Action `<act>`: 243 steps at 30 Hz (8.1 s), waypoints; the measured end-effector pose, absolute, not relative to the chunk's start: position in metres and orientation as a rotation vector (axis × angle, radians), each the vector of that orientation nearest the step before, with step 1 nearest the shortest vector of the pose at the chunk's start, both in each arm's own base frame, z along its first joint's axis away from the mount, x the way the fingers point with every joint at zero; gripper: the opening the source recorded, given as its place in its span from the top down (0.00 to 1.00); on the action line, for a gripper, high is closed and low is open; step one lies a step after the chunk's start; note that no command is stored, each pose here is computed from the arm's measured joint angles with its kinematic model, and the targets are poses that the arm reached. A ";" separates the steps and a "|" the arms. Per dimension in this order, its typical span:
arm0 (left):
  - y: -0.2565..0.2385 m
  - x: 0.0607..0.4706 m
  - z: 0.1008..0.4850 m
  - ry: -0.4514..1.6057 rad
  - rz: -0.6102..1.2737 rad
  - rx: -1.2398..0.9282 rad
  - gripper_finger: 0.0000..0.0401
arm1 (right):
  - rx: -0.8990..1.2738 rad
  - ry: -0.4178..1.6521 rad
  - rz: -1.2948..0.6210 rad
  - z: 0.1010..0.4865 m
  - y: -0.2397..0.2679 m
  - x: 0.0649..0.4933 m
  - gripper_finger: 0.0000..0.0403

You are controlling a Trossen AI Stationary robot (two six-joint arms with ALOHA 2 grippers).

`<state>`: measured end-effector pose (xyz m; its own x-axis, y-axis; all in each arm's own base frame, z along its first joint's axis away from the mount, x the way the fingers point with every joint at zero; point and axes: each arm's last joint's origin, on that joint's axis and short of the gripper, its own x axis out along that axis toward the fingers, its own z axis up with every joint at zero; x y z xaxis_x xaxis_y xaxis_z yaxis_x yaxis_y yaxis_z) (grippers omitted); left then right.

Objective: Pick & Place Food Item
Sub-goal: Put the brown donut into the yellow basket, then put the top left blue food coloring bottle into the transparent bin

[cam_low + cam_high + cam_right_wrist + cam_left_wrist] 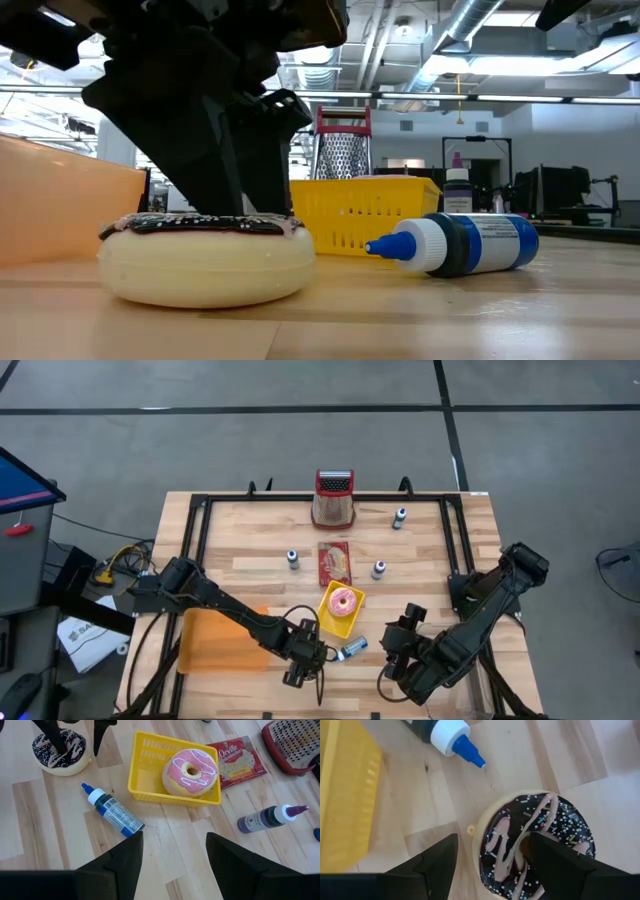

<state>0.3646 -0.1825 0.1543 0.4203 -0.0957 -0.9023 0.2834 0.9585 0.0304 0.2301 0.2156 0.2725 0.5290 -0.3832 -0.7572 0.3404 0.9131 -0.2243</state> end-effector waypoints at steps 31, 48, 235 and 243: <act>-0.180 0.362 0.140 1.108 -0.247 0.199 0.40 | -0.036 0.910 -0.432 0.273 0.217 0.230 0.48; -0.175 0.362 0.152 1.099 -0.271 0.177 0.82 | -0.030 0.909 -0.435 0.273 0.217 0.229 0.48; 0.068 0.229 0.201 0.664 0.248 0.090 0.25 | -0.081 0.961 -0.394 0.269 0.155 0.301 0.48; 0.074 0.232 0.190 0.715 0.279 0.075 0.25 | -0.063 0.956 -0.399 0.269 0.157 0.300 0.48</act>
<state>0.2324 0.0736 0.1900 0.7198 0.2780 -0.6361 -0.2270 0.9602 0.1628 0.2998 0.1571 0.2687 0.5099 -0.3588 -0.7818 0.3041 0.9254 -0.2264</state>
